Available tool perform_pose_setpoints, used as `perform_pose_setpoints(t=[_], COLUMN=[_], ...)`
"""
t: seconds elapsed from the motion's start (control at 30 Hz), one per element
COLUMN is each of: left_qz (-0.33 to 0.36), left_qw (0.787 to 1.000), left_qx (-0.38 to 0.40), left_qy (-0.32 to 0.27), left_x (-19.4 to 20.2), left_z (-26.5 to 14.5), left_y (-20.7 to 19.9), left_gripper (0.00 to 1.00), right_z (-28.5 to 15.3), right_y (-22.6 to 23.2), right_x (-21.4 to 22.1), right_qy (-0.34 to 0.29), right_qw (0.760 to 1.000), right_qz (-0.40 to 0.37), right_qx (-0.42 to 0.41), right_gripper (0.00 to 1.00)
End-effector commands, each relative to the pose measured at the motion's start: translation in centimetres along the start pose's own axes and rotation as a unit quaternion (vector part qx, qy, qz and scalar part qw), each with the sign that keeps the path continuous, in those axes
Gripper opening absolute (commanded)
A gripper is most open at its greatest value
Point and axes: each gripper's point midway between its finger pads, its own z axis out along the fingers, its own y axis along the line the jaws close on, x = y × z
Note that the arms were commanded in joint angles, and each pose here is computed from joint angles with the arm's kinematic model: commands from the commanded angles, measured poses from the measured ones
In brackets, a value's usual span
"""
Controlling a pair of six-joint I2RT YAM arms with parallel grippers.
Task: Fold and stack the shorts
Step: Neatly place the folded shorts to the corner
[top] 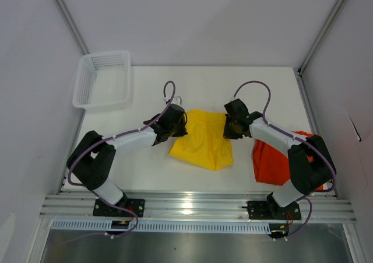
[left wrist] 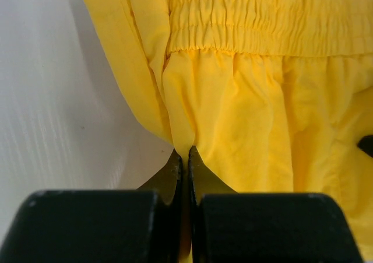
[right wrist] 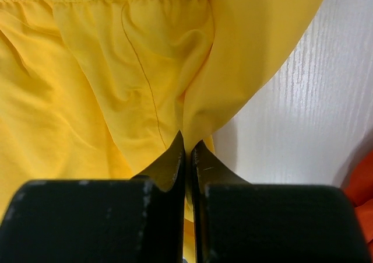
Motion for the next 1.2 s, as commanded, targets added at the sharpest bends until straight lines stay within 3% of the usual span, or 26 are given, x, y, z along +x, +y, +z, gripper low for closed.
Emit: perform_pose_setpoints(t=[0.0,0.5,0.9,1.17], left_qz=[-0.012,0.022,0.034,0.055], left_qw=[0.998,0.996,0.989,0.978], left_qx=[0.023,0.057,0.123,0.189], left_qy=[-0.058,-0.07,-0.076,-0.068], left_x=[-3.1,-2.0,-2.0,0.5], left_z=[-2.2,-2.9,-5.3,-6.9], left_y=[-2.5,-8.3,-15.6,-24.2], left_gripper=[0.0,0.0,0.0,0.0], right_z=[-1.0,-3.8,-9.2,-16.1], right_y=[2.6,6.8,-0.1,-7.7], right_x=[-1.9,-3.2,-5.4,-6.0], right_qy=[-0.021,-0.04,-0.09,-0.158], right_qw=[0.999,0.995,0.995,0.98], right_qz=[0.015,-0.012,0.042,0.114], right_qx=[-0.037,-0.086,-0.017,0.051], right_gripper=[0.0,0.0,0.0,0.0])
